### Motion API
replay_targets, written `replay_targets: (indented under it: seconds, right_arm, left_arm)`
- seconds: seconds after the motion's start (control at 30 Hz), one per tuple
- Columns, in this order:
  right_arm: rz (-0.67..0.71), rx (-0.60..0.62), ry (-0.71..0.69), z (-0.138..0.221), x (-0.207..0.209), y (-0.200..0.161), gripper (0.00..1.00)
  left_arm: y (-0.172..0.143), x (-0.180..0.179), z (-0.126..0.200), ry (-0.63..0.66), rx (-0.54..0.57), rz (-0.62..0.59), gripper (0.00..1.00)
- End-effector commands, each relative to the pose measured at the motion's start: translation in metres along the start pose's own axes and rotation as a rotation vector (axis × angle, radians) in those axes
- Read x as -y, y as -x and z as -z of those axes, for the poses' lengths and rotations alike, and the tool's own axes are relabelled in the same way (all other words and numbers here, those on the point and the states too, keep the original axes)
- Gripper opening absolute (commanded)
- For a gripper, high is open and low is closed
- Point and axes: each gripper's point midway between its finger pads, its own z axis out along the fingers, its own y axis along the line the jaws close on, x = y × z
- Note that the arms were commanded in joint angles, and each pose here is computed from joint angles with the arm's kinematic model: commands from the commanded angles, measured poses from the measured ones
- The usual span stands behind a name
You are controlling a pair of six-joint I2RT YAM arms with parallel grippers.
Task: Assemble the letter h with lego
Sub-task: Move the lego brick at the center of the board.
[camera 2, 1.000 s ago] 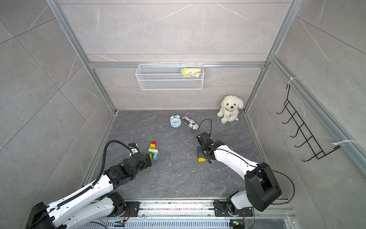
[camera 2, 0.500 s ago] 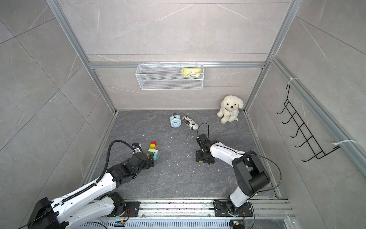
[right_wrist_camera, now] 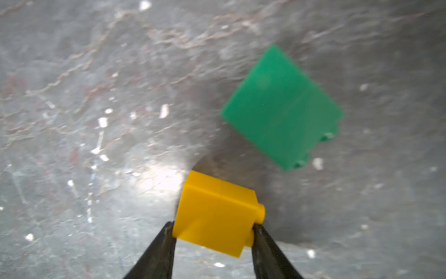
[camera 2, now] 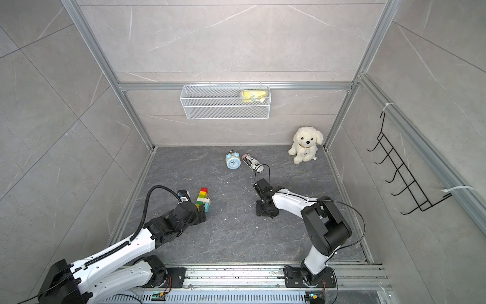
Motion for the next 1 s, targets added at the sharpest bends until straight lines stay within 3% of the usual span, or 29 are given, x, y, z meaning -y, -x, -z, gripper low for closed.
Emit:
replay_targets:
  seconds: [0.0, 0.33, 0.47, 0.57, 0.77, 0.97]
  right_arm:
    - [-0.013, -0.023, 0.010, -0.010, -0.026, -0.015, 0.50]
    - [-0.007, 0.021, 0.046, -0.011, -0.080, -0.013, 0.50]
    - [0.012, 0.052, 0.163, 0.002, -0.101, -0.013, 0.59]
    - [0.023, 0.131, 0.200, 0.026, -0.099, -0.007, 0.74]
    - [0.000, 0.329, 0.109, 0.076, -0.044, 0.011, 0.81]
    - [-0.187, 0.424, -0.032, 0.075, 0.040, 0.027, 0.81]
  left_arm:
    - [0.015, 0.016, 0.004, -0.049, 0.022, -0.001, 0.99]
    - [0.013, 0.020, 0.001, -0.057, 0.002, -0.012, 0.99]
    - [0.010, 0.030, -0.001, -0.104, -0.016, -0.032, 0.99]
    - [0.005, 0.049, -0.001, -0.197, -0.046, -0.066, 0.99]
    - [-0.009, 0.089, -0.006, -0.345, -0.166, -0.127, 1.00]
    - [-0.029, 0.150, -0.019, -0.364, -0.348, -0.267, 0.99]
